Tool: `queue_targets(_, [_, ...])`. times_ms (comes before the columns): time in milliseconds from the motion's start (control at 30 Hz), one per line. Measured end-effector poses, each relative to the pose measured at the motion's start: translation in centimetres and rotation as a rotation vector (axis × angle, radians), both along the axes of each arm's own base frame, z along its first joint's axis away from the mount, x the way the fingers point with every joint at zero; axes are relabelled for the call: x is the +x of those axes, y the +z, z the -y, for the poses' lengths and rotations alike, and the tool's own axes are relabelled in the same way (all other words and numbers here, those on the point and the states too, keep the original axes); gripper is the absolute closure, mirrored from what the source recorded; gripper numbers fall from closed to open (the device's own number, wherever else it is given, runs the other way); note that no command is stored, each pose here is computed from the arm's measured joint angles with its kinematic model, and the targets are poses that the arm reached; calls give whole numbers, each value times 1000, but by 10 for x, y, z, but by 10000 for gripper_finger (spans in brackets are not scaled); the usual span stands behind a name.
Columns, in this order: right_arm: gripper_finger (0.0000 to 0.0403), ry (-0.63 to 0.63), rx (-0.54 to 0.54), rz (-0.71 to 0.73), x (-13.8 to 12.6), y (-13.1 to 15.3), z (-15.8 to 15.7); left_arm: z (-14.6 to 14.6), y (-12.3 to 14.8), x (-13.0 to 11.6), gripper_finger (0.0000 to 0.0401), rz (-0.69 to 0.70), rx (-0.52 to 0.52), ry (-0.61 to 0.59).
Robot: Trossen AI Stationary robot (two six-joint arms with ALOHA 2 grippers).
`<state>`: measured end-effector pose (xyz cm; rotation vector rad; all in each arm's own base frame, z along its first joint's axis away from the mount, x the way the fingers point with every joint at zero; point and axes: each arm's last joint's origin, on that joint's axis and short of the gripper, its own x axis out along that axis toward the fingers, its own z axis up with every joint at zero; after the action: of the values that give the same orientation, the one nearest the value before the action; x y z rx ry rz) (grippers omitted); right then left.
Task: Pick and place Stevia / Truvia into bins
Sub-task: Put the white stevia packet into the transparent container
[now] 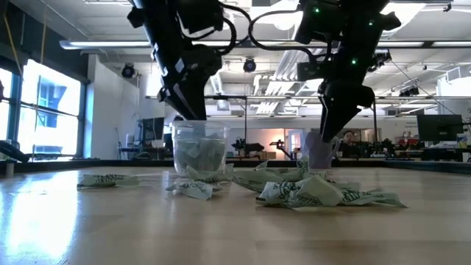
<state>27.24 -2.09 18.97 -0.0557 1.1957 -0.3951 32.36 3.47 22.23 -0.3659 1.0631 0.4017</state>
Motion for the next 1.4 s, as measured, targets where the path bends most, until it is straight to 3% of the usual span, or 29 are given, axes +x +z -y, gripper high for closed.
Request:
queue_targets(233, [151,-1,-3,11,1,0,0,-1,-28,13,275,-57,4,-10])
queue_targets(367, [151,-3,-3,4,0,0,0,-1,-29,15,291,-64,-2,-12])
queue_targets(533, [151,-8,-3,-2,0,0,0,-1,19,12,295,12,-1,0])
queue_targets(700, [151,-2,-7,-2,0,0,0,4,60,-4,295,-35,37,-7])
queue_targets(800, [151,-1,-7,-1,0,0,0,20,66,-21,295,-126,18,-46])
queue_targets(967, [151,3,-9,10,1,1,0,71,47,-37,293,-230,-6,-222])
queue_targets(1133, [151,44,-24,24,4,2,1,114,19,-43,251,-199,-59,-293])
queue_targets(1400, [151,92,8,29,5,2,0,130,-13,-48,157,-180,-114,-210])
